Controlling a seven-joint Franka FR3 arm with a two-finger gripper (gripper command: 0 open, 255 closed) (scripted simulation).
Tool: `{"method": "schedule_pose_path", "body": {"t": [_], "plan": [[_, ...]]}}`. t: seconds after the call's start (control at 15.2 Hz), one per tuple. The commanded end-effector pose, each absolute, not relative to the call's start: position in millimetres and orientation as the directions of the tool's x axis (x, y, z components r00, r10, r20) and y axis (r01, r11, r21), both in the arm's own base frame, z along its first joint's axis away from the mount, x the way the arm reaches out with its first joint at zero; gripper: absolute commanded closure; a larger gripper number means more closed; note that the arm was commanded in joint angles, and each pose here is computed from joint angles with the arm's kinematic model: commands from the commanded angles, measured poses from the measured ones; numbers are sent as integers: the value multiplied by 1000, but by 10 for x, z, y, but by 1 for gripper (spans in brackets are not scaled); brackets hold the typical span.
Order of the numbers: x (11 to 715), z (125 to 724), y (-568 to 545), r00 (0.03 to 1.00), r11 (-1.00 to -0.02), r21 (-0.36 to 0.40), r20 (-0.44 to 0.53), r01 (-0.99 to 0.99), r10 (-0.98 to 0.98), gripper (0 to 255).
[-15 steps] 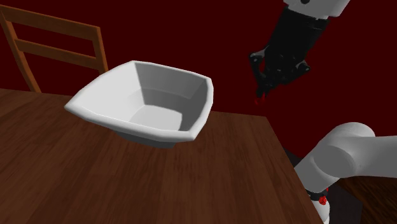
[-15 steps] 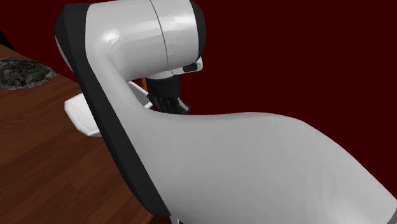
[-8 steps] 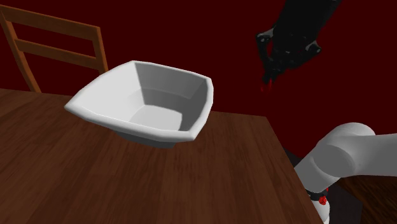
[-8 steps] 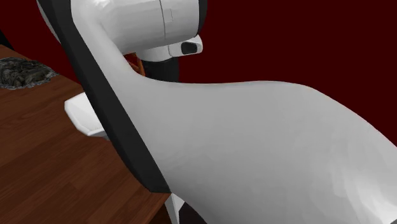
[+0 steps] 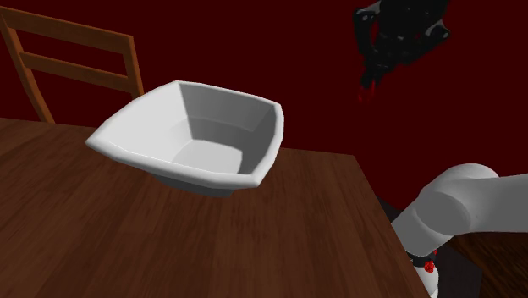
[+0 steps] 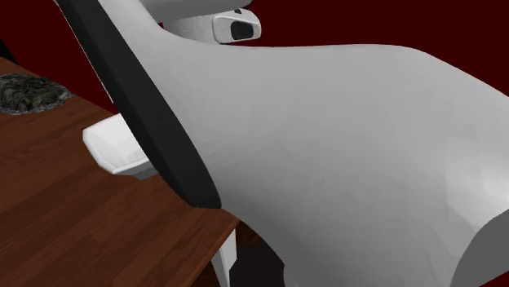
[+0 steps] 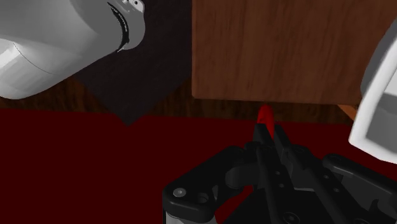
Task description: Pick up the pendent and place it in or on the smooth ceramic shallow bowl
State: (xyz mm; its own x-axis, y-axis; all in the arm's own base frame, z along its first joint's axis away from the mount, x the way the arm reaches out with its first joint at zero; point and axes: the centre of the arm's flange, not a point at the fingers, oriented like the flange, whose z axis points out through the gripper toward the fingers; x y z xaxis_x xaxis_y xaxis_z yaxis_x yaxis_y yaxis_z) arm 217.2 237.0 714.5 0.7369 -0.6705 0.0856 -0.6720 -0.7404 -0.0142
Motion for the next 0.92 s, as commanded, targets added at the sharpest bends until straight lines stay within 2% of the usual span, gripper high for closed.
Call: {"method": "schedule_pose_path", "body": {"t": [0.0,0.2,0.86], "plan": [[2179,7251,2384,737,-740,-14,86,-672,-671,255],[2179,7391,2384,737,-740,-14,86,-672,-671,255],[2904,7498,3481,737,-740,-14,86,-672,-671,255]]}}
